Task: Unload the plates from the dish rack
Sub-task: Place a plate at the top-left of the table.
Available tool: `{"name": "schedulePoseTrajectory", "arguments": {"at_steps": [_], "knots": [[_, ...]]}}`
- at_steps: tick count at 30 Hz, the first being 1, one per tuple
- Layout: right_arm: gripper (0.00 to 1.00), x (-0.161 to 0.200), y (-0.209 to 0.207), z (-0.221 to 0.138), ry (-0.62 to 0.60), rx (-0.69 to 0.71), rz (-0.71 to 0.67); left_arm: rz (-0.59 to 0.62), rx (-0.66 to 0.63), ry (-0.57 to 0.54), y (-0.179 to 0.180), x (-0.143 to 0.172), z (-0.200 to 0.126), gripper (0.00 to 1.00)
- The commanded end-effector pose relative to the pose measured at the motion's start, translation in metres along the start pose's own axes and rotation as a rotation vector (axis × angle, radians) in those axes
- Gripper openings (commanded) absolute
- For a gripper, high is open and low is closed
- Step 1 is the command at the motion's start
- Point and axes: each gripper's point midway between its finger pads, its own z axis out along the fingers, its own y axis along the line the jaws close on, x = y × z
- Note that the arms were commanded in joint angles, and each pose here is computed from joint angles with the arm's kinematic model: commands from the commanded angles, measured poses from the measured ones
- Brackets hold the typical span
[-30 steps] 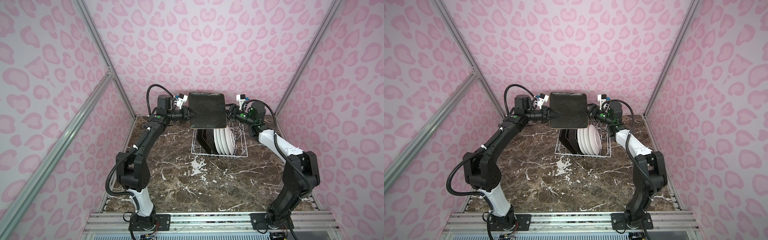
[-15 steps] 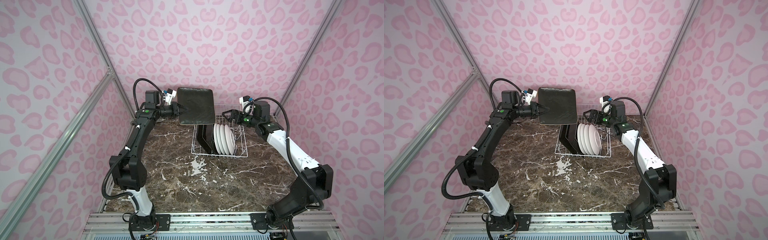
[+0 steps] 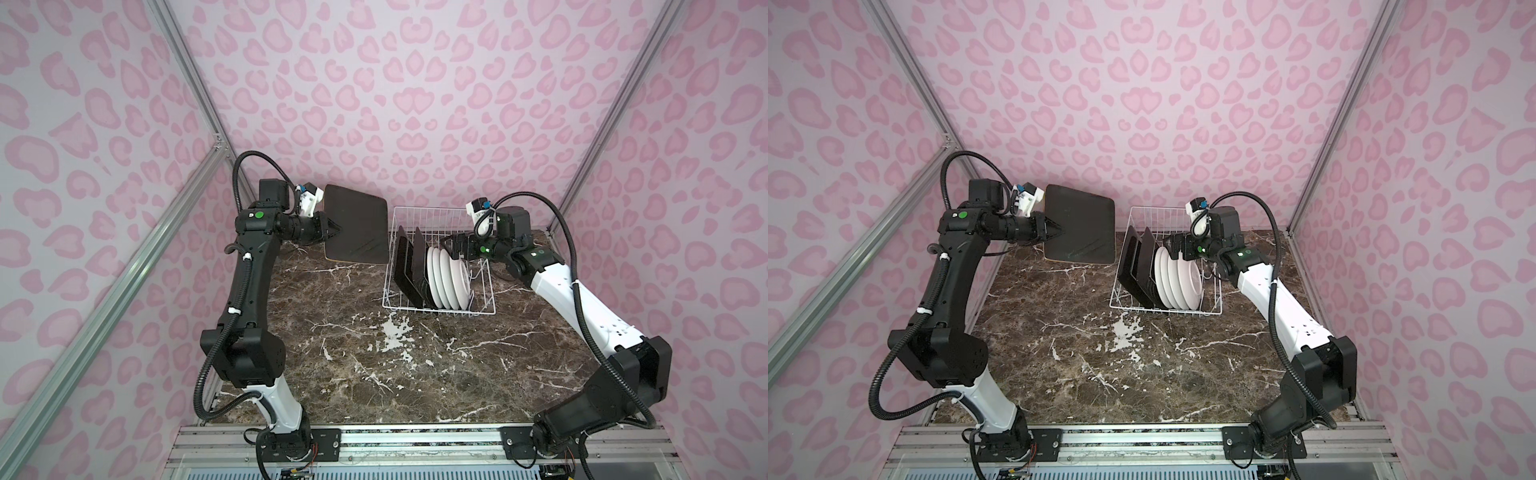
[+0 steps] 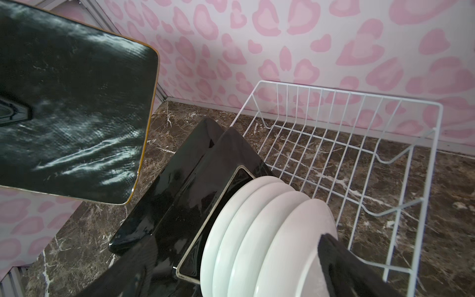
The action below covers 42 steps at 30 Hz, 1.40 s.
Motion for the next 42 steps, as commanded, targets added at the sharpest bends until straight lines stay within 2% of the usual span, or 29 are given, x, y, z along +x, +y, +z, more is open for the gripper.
{"name": "schedulePoseTrajectory", "arguments": {"at_steps": [1,6,12,29,38,42], "knots": [[1.00,0.004,-0.001,0.001,0.004,0.046,-0.089,0.079,-0.069,0.004,0.008,0.002,-0.013,0.03],[0.99,0.007,0.001,0.000,0.010,0.060,-0.117,0.093,-0.178,0.042,0.040,0.006,-0.015,0.03],[1.00,0.010,0.001,-0.001,0.024,0.065,-0.124,0.092,-0.224,0.101,0.079,0.011,0.000,0.03],[0.99,0.018,-0.002,-0.004,0.046,0.086,-0.106,0.007,-0.180,0.294,0.148,0.046,0.067,0.03],[0.99,0.018,-0.001,-0.006,0.036,0.098,-0.089,-0.102,-0.074,0.256,0.175,0.053,0.081,0.04],[1.00,0.018,-0.001,-0.006,0.037,0.099,-0.088,-0.149,-0.050,0.281,0.191,0.065,0.086,0.03]]}}
